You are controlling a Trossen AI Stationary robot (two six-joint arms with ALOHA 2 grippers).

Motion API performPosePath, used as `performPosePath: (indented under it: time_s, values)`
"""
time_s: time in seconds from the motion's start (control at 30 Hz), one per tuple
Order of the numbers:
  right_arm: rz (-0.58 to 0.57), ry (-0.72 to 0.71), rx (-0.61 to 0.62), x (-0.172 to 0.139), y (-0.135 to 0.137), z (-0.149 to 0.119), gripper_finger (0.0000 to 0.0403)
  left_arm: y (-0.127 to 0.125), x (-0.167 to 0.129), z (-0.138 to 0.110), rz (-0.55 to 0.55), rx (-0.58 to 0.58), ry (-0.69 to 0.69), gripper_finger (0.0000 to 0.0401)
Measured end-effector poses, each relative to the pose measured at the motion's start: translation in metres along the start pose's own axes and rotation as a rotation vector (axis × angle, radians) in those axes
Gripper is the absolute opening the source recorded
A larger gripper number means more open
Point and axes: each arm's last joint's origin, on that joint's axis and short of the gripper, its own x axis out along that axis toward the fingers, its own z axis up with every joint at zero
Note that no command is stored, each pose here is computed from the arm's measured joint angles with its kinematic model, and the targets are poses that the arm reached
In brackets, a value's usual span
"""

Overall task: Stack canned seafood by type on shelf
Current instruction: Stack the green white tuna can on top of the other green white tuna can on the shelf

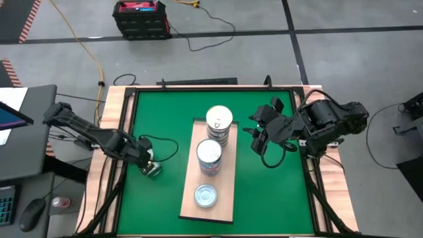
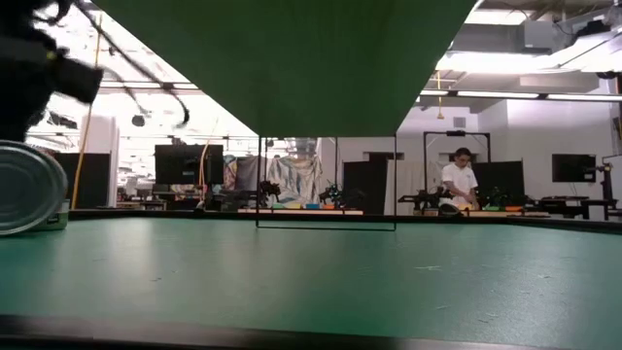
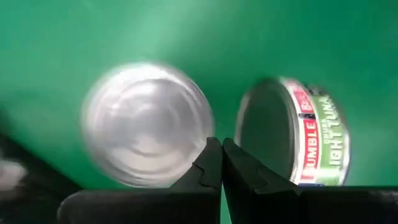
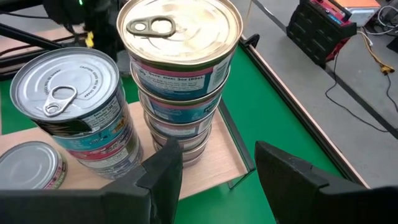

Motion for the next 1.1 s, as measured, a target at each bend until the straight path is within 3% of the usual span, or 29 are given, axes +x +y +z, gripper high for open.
performPosePath:
  time_s: [0.1, 0.2, 0.33, 0.53, 0.77, 0.9, 1.1]
  values:
    - [0.001, 0.0, 0.0, 0.0, 0.0, 0.0, 0.0228, -0.004, -0.021, 0.007, 0.019, 0.049, -0.111, 0.0]
    - [0.007, -0.006, 0.007, 0.0, 0.0, 0.001, 0.0228, -0.014, -0.04, 0.015, -0.037, 0.119, -0.233, 0.0]
    - [0.01, -0.012, 0.012, 0.0, 0.001, 0.002, 0.0228, -0.019, -0.045, 0.02, -0.035, 0.088, -0.273, 0.0025]
    - [0.018, -0.028, 0.025, 0.0, 0.002, 0.003, 0.0228, -0.024, -0.037, 0.018, -0.058, 0.034, -0.171, 0.014]
    - [0.014, -0.033, 0.028, 0.0, 0.002, 0.004, 0.0228, -0.04, -0.028, 0.018, -0.141, 0.1, -0.036, 0.0259]
    - [0.014, -0.033, 0.028, 0.0, 0.002, 0.004, 0.0228, -0.046, -0.02, 0.018, -0.129, 0.157, 0.026, 0.0288]
    - [0.014, -0.033, 0.027, 0.0, 0.002, 0.004, 0.0228, -0.051, 0.001, 0.017, 0.012, 0.213, 0.112, 0.0283]
